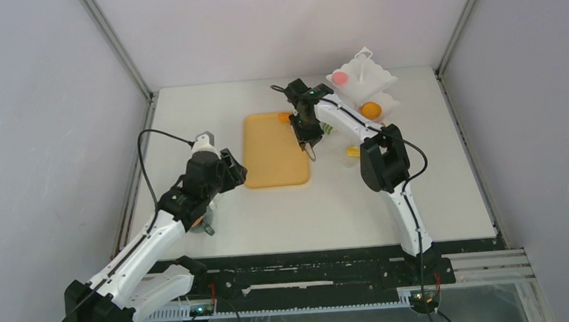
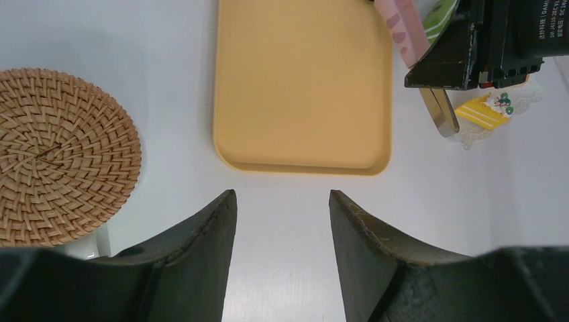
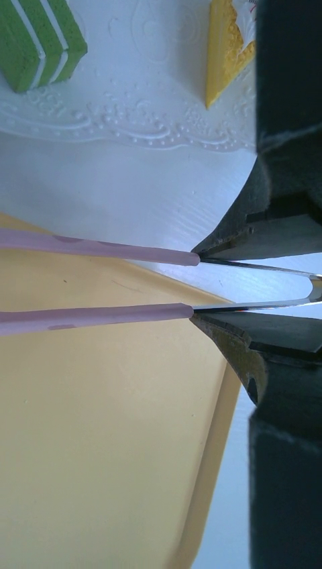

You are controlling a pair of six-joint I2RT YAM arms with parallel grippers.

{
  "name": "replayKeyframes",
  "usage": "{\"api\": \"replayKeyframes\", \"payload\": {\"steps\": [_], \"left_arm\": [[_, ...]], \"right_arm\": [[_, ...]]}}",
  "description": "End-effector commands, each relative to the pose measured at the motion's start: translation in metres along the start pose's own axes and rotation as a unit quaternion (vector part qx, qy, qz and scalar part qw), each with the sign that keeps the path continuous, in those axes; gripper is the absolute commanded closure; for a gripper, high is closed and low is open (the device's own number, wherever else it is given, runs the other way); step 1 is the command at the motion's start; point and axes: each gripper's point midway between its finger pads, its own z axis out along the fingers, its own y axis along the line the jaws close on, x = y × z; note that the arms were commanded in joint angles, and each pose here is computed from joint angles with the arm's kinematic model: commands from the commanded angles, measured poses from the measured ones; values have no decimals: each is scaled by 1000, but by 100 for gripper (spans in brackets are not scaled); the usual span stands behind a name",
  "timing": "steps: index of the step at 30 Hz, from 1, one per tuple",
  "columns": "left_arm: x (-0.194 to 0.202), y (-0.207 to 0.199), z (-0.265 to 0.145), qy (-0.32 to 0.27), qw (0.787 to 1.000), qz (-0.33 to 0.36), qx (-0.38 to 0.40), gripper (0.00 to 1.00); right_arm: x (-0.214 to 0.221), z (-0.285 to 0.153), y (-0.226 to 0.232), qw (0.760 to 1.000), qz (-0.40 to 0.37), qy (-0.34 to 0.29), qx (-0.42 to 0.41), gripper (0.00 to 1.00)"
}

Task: Serve the afternoon tea
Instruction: Move the tray at the center of the board.

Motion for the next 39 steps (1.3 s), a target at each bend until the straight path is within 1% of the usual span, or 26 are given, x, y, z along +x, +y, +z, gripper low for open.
{"api": "replayKeyframes", "payload": {"steps": [1, 17, 30, 39], "left_arm": [[-5, -4, 0, -15, 1000, -12, 15, 42], [12, 0, 20, 10, 1000, -3, 9, 42], [34, 3, 59, 55, 997, 34, -32, 42], [44, 10, 81, 80, 993, 53, -69, 42]], "right_arm": [[-9, -9, 7, 999, 23, -9, -20, 62], [16, 7, 11, 996, 68, 45, -43, 61], [0, 18, 5, 993, 106, 43, -42, 57], [-14, 23, 2, 990, 128, 38, -49, 57]]}}
